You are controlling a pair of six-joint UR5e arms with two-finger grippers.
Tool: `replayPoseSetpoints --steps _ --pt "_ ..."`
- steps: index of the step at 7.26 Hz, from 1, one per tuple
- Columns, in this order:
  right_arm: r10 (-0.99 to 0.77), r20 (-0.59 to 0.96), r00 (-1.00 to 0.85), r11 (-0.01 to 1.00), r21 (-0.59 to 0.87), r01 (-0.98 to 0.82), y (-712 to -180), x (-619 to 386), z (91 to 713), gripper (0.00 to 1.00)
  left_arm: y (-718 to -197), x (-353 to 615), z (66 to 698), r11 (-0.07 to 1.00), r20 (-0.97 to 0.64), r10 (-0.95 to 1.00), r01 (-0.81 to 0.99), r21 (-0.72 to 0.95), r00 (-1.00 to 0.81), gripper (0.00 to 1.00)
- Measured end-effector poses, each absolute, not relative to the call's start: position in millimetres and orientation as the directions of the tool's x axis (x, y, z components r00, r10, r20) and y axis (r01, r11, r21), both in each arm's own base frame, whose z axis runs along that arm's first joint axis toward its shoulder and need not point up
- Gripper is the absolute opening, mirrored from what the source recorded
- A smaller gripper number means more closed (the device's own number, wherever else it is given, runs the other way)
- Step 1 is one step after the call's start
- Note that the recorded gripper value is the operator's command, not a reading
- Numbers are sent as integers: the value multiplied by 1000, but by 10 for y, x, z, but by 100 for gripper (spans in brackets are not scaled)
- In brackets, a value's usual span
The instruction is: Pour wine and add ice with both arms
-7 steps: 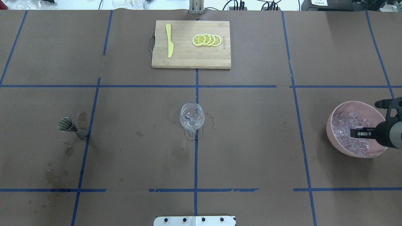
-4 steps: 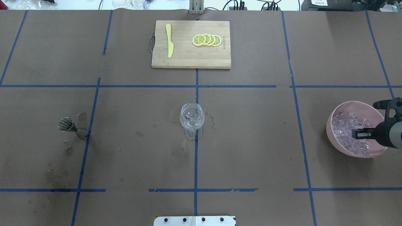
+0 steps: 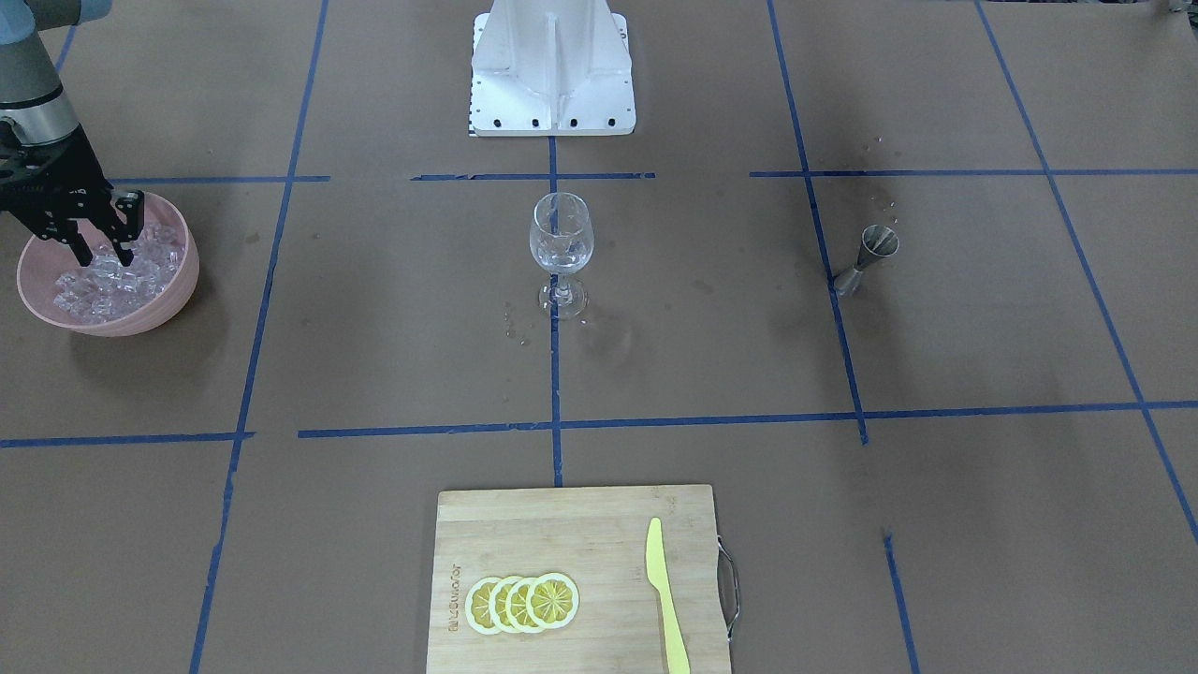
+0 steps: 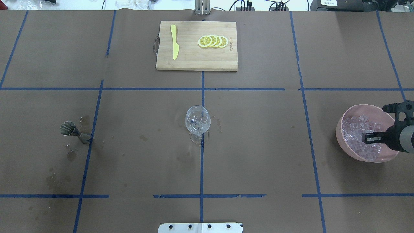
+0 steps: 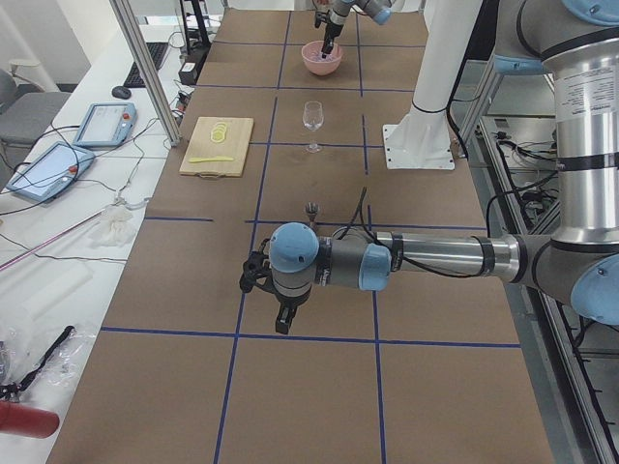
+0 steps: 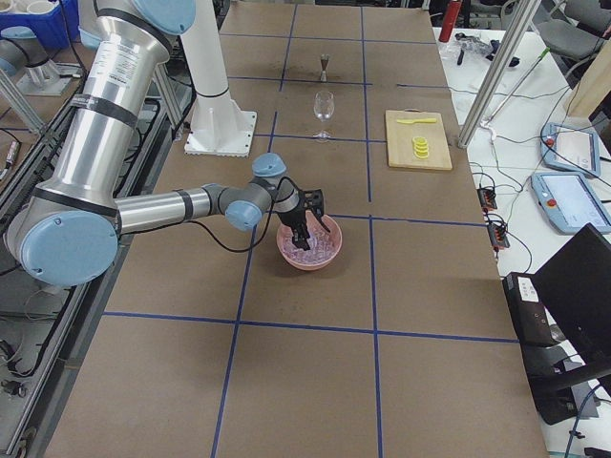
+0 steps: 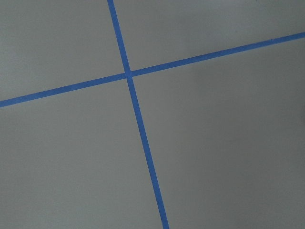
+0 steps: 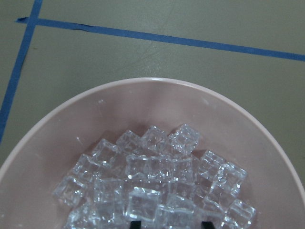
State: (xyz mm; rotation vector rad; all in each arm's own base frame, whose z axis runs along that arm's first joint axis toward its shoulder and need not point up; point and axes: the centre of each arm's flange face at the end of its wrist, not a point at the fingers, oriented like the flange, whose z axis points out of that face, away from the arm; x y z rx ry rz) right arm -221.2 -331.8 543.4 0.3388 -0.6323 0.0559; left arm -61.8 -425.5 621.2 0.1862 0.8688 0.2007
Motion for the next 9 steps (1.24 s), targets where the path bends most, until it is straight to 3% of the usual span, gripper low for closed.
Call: replayPoseSetpoints --steps 1,2,6,9 --pt "-55 585 809 944 295 -149 -3319 -2213 5445 8 -4256 -618 6210 965 -736 250 -99 244 629 100" --pt "-58 584 809 943 297 -148 -3323 -2210 5441 0 -4258 -617 6210 964 -735 253 -99 247 629 100" --pt "-45 610 791 937 301 -179 -3405 -2058 5268 0 -4255 -618 6208 962 -733 257 -98 253 629 100" --pt "-83 695 714 928 314 -199 -3606 -2146 4640 0 -4261 -626 6244 965 -729 249 -99 242 638 100"
